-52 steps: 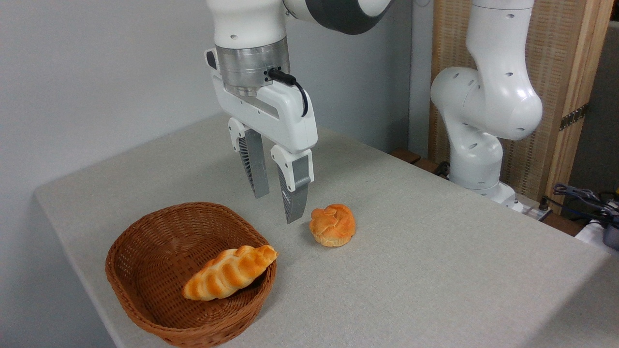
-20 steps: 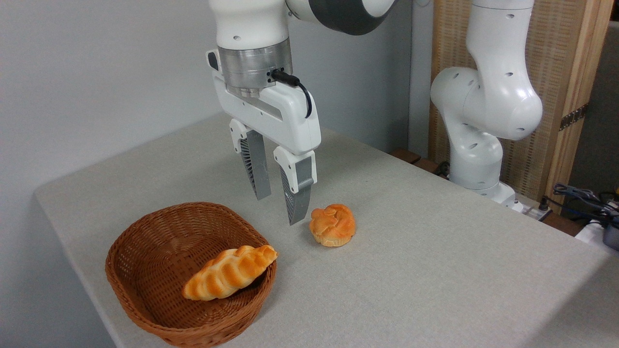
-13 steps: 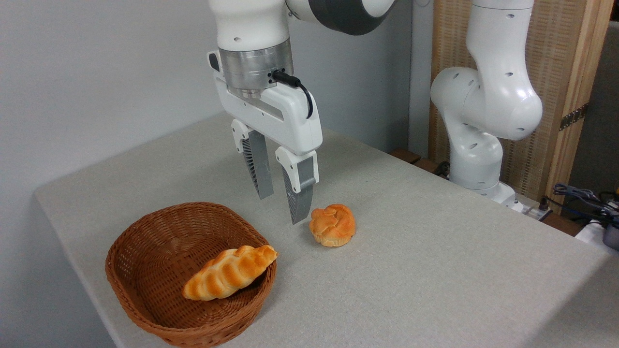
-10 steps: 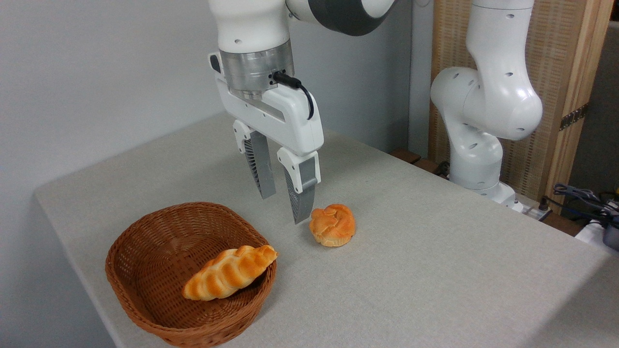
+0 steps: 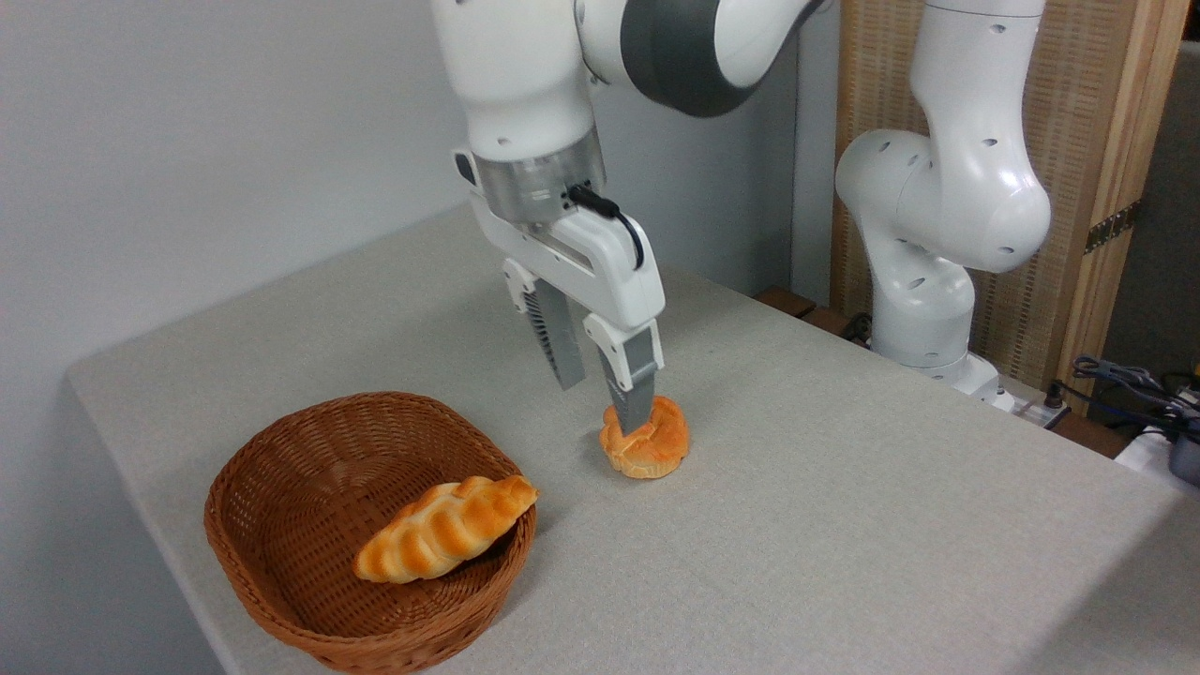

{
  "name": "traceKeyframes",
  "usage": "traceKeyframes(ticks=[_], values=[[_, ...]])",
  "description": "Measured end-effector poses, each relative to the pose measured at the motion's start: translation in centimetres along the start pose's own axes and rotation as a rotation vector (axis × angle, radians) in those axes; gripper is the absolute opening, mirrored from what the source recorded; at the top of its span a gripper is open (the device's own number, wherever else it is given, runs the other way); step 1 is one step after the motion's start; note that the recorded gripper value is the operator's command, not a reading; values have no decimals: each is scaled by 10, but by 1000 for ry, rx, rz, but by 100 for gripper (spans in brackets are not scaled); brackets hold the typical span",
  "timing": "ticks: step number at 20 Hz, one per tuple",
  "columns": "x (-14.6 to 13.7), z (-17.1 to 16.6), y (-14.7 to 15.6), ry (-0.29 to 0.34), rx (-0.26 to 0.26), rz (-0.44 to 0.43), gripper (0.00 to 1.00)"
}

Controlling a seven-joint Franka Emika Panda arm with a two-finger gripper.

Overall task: Put bread into the basket
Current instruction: 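Lower the open gripper down around the round bread roll, then close the gripper fingers on the round bread roll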

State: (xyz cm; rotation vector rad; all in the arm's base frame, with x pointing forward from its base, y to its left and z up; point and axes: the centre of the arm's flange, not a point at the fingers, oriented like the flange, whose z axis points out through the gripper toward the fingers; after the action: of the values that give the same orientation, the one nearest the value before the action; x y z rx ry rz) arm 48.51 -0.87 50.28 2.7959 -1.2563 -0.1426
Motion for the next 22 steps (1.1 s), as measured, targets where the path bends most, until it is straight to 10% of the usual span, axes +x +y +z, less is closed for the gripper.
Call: traceKeyframes(ticks=[10, 22], values=[[-23, 59, 26, -90, -106, 7, 100], [12, 85, 43, -97, -93, 24, 100]])
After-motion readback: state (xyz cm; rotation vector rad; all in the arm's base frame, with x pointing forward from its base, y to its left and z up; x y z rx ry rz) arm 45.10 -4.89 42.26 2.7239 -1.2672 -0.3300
